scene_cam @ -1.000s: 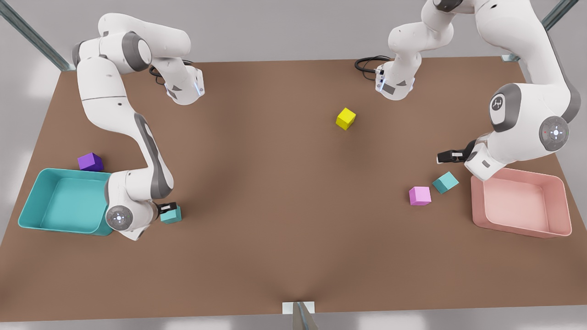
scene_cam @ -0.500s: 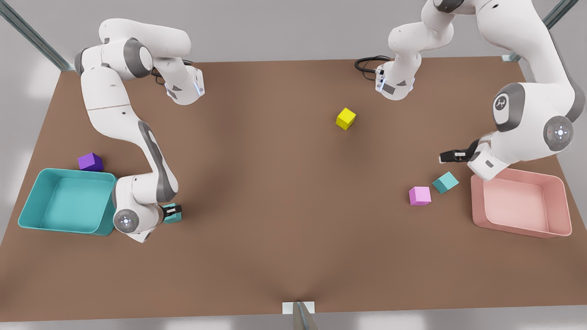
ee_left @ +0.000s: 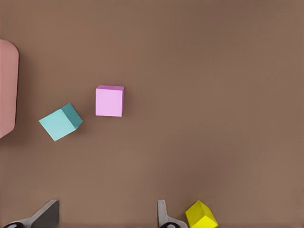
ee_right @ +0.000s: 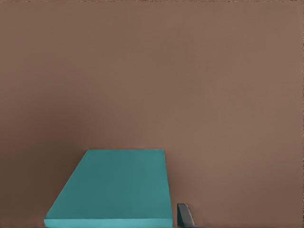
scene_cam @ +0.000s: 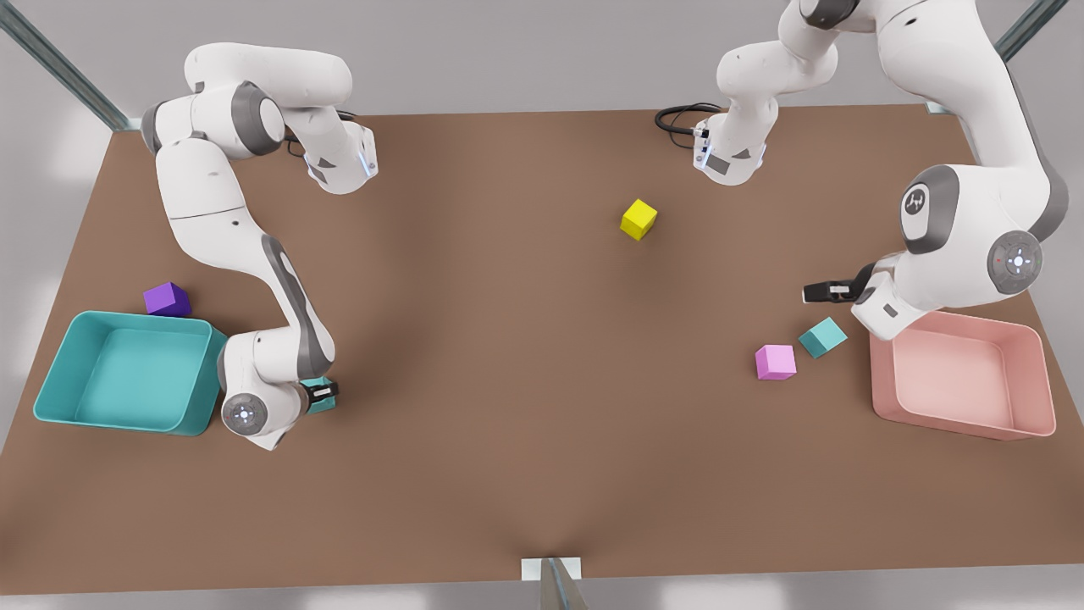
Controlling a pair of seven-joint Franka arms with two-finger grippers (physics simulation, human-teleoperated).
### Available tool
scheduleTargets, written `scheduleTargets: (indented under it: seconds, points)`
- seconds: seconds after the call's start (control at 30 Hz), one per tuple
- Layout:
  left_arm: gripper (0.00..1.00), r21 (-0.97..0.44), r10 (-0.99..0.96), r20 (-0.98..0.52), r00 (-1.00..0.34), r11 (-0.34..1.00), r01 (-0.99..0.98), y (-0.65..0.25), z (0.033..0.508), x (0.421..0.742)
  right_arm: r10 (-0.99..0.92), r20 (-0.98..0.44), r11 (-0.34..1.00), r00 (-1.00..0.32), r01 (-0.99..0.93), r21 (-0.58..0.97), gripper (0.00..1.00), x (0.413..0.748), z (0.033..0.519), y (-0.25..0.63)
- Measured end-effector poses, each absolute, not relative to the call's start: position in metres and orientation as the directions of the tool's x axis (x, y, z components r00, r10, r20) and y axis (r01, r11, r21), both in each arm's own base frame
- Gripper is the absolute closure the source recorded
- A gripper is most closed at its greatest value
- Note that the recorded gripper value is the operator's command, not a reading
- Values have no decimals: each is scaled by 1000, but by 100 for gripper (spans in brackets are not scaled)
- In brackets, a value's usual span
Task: Stack the two blue cubes on top of each other
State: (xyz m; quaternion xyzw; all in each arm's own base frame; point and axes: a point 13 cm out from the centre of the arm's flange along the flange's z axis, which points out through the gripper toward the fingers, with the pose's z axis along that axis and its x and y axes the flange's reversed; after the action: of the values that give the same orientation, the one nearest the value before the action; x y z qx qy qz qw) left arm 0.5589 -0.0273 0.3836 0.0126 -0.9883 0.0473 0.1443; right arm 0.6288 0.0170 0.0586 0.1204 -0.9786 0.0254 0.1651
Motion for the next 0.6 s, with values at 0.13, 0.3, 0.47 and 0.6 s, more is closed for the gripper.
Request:
scheduleTargets:
  seconds: [0.13, 0.3, 0.47, 0.6]
  points:
    - [0, -84, -34, 304, -952, 995, -62, -16, 368, 562, -228, 308, 970, -924, -244, -13, 46, 639, 67, 18]
    - [0, -72, -69, 358, -931, 992, -101, 0, 313, 570, -318, 203, 948, -926, -311, 69, 46, 666, 116, 115]
    - [0, -5, -201, 433, -879, 974, -225, 47, 221, 517, -470, 135, 882, -872, -461, 95, 45, 610, 156, 358]
    - [0, 22, -351, 412, -841, 926, -376, 94, 152, 477, -450, 112, 893, -886, -443, 86, 45, 550, 155, 485]
